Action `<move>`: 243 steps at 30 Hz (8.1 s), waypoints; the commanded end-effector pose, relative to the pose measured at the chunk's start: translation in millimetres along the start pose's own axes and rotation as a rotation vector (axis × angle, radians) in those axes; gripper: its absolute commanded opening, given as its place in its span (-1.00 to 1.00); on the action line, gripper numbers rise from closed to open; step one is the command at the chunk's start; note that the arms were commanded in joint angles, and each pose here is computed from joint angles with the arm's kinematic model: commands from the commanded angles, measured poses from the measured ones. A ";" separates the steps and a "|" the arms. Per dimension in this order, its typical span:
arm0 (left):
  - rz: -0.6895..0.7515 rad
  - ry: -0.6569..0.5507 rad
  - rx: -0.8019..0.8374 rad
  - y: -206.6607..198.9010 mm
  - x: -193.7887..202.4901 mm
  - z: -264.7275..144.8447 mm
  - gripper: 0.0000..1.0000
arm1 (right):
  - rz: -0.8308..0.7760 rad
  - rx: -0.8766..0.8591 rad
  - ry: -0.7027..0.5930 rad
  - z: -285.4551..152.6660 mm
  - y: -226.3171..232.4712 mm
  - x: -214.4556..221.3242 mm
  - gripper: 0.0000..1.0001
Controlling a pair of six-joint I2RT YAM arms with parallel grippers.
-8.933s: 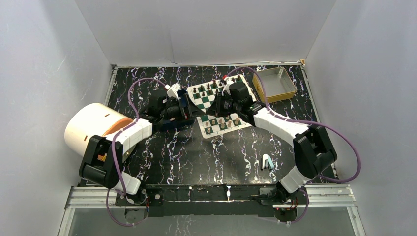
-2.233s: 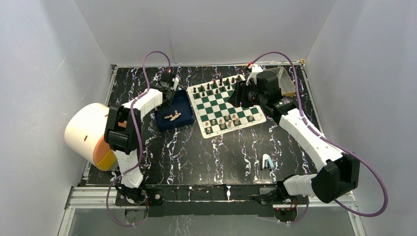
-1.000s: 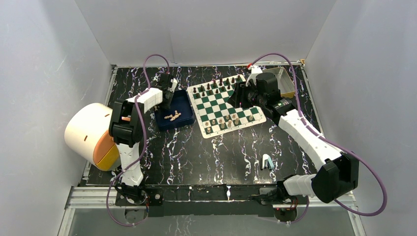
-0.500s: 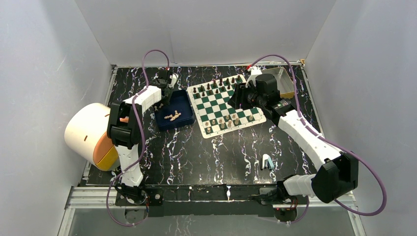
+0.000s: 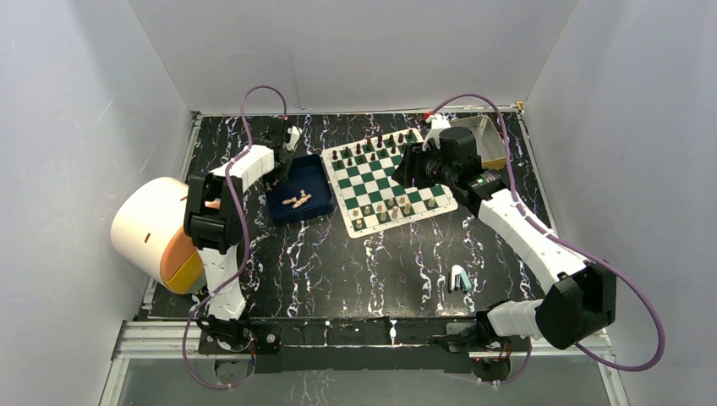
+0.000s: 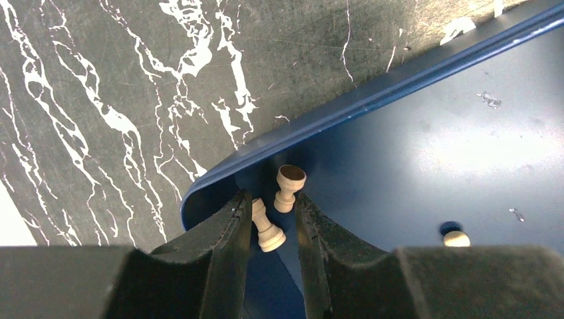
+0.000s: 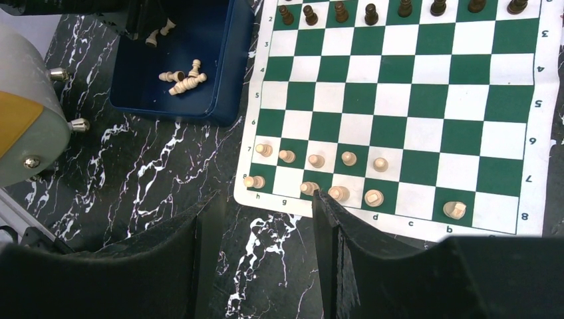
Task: Set up the chess pieces on the board
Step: Pick up the chess piece from the storage box, then place the chess piece on the chessboard.
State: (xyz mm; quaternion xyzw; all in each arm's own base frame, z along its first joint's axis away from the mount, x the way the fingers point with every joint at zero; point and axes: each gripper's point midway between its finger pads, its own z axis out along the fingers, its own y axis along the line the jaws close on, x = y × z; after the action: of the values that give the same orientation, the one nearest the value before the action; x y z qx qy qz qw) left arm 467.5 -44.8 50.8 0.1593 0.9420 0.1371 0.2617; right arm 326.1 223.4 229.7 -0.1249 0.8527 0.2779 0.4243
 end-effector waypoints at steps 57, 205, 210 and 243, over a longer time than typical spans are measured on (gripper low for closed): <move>-0.548 -0.219 0.703 -85.6 -78.3 -140.0 -0.90 | -0.125 -0.227 -0.216 -9.4 40.7 -33.6 0.23; -0.260 -0.585 0.524 -75.3 -6.5 -218.8 0.87 | 0.160 0.287 0.678 57.5 -121.0 55.6 -0.77; -0.259 -0.591 0.520 -73.7 -6.8 -221.0 0.87 | 0.165 0.311 0.715 67.3 -131.1 67.9 -0.76; -0.262 -0.587 0.500 -70.1 -4.7 -221.3 0.88 | 0.173 0.429 0.765 107.8 -150.5 91.3 -0.55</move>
State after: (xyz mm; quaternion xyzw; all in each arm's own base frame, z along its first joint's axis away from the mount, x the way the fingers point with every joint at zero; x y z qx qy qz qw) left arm 337.4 -150.8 195.5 0.1232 0.8564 -0.1854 0.4658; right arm 398.2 165.6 40.5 -0.0602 0.9935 0.0806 0.0535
